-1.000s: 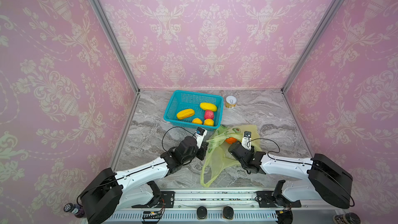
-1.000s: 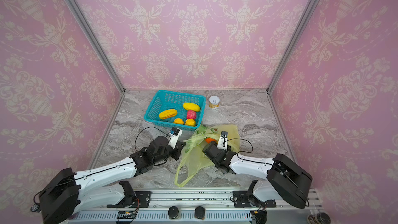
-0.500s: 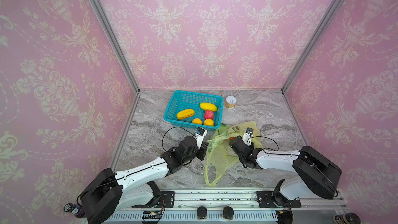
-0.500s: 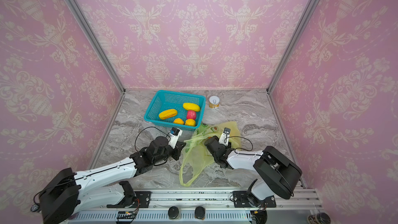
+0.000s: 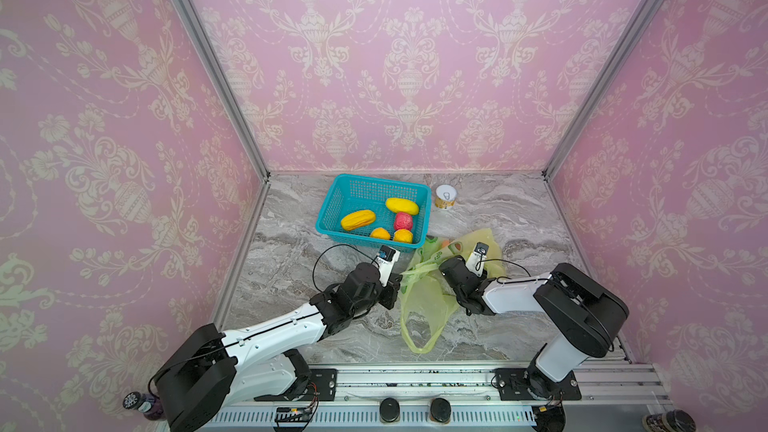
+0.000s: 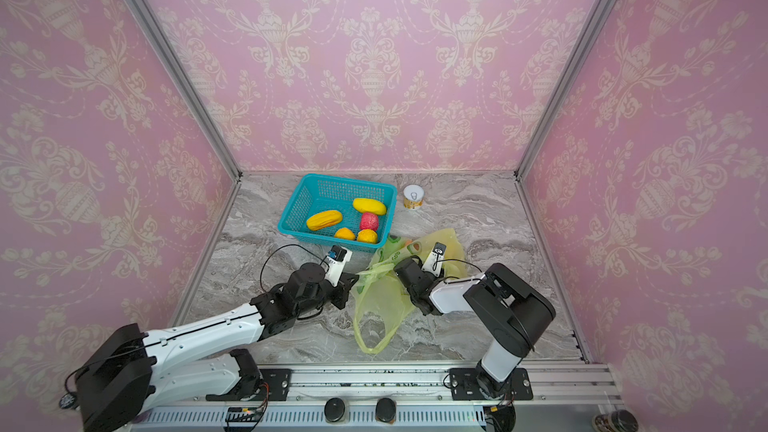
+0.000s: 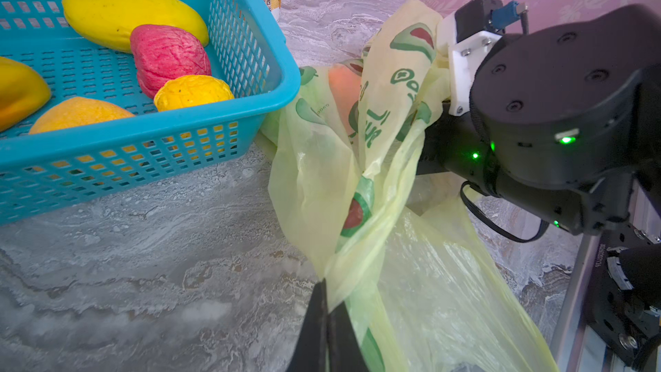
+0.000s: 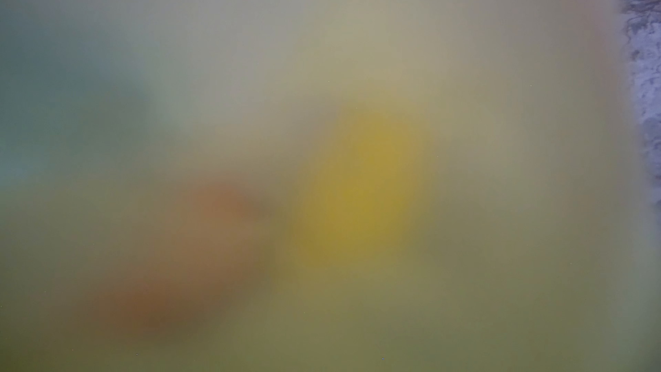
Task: Untie the knot of the plastic bag and take out the fruit
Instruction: 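Grasp the long wrinkled yellow fruit with the right gripper and lift it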
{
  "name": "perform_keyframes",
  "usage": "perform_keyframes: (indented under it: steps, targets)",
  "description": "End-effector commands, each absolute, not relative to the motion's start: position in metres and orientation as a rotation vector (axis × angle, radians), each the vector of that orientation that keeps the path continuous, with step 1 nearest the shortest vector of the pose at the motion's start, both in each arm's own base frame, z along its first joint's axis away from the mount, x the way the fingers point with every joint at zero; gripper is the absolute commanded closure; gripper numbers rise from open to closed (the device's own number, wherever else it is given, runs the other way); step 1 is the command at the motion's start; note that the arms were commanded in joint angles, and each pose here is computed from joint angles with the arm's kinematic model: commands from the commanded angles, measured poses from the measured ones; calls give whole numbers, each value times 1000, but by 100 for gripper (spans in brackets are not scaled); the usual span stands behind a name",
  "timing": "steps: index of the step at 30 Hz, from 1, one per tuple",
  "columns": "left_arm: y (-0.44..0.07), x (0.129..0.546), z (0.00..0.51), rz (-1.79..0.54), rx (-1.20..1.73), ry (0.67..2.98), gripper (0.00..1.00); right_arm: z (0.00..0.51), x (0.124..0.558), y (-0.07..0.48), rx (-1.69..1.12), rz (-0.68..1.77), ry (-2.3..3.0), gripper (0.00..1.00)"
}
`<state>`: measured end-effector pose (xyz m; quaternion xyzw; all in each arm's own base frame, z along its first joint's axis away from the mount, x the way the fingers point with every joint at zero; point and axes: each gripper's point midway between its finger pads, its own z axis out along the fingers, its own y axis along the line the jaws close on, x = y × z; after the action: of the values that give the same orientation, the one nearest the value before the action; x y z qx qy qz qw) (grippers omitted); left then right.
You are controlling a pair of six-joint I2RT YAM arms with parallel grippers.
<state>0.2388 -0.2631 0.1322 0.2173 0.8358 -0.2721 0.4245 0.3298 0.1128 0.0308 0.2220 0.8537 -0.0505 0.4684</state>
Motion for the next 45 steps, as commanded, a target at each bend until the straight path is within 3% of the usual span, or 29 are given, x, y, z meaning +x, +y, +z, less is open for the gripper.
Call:
perform_keyframes:
  steps: [1, 5, 15, 22, 31, 37, 45]
  targets:
    - [-263, 239, 131, -673, 559, 2093, 100, 34, 334, 114, 548, -129, 2095, 59]
    - [-263, 240, 131, -671, 561, 2093, 100, 42, 333, 125, 494, -66, 2121, 72]
    - [-262, 240, 129, -662, 558, 2099, 100, 72, 292, 189, 151, 144, 2195, 78]
    - [-263, 240, 130, -669, 555, 2098, 100, 77, 268, 211, 18, 330, 2222, 76]
    - [-263, 241, 129, -664, 554, 2101, 100, 112, 221, 275, -460, 635, 2170, 79]
    - [-262, 241, 129, -660, 549, 2100, 100, 147, 184, 276, -596, 786, 2065, 80]
    - [-261, 242, 128, -654, 546, 2101, 100, 173, 168, 242, -529, 845, 1949, 79]
